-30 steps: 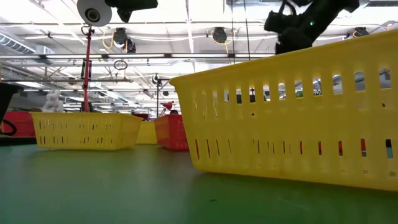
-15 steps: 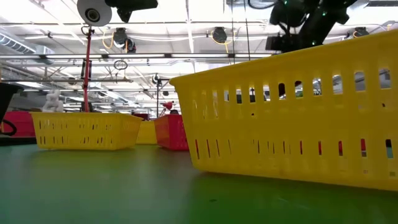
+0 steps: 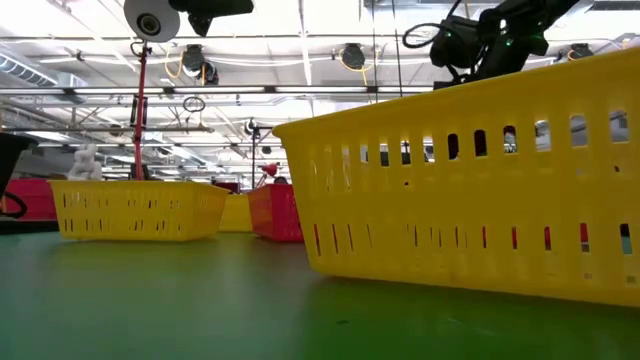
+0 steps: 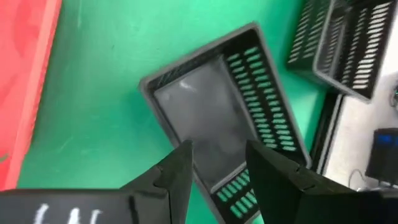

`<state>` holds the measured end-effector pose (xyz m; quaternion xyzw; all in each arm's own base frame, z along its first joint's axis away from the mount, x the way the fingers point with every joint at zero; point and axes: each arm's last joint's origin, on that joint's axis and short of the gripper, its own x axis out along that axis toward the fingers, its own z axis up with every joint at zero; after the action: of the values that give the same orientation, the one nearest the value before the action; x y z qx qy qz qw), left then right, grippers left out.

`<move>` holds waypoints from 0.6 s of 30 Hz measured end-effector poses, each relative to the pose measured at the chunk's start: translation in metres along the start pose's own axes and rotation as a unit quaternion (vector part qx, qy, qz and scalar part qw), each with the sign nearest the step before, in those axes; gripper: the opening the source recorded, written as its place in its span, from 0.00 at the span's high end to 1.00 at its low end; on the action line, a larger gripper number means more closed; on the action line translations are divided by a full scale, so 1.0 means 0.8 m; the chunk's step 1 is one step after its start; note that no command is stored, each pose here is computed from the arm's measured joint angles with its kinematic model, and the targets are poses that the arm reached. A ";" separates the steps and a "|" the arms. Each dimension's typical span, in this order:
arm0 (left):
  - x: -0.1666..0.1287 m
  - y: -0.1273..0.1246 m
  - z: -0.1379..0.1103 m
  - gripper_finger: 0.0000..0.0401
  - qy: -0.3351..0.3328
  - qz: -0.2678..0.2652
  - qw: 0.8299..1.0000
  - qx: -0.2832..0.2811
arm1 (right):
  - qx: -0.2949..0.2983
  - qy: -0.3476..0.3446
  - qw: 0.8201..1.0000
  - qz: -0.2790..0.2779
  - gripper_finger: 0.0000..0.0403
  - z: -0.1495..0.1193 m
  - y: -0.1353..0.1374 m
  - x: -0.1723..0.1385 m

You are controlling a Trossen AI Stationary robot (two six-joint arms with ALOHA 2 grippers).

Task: Stack baskets by color
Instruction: Stack the middle black bin on the top black bin

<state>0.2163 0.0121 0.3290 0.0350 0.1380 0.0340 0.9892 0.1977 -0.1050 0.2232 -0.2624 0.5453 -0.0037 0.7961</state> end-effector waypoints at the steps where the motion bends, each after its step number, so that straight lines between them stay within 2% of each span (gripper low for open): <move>1: 0.000 0.000 0.000 0.94 0.000 0.000 1.000 0.000 | -0.001 0.001 1.000 0.000 0.64 0.000 -0.001 0.002; 9: 0.000 -0.001 0.000 0.94 0.000 -0.001 1.000 -0.003 | -0.021 0.033 0.999 0.033 0.64 -0.005 0.000 0.021; 18: 0.000 -0.001 0.000 0.94 0.000 -0.001 1.000 0.000 | -0.025 0.044 0.998 0.047 0.64 -0.007 0.003 0.023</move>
<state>0.2164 0.0114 0.3290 0.0348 0.1377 0.0326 0.9893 0.1995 -0.1109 0.2050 -0.2556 0.5913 0.0359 0.7640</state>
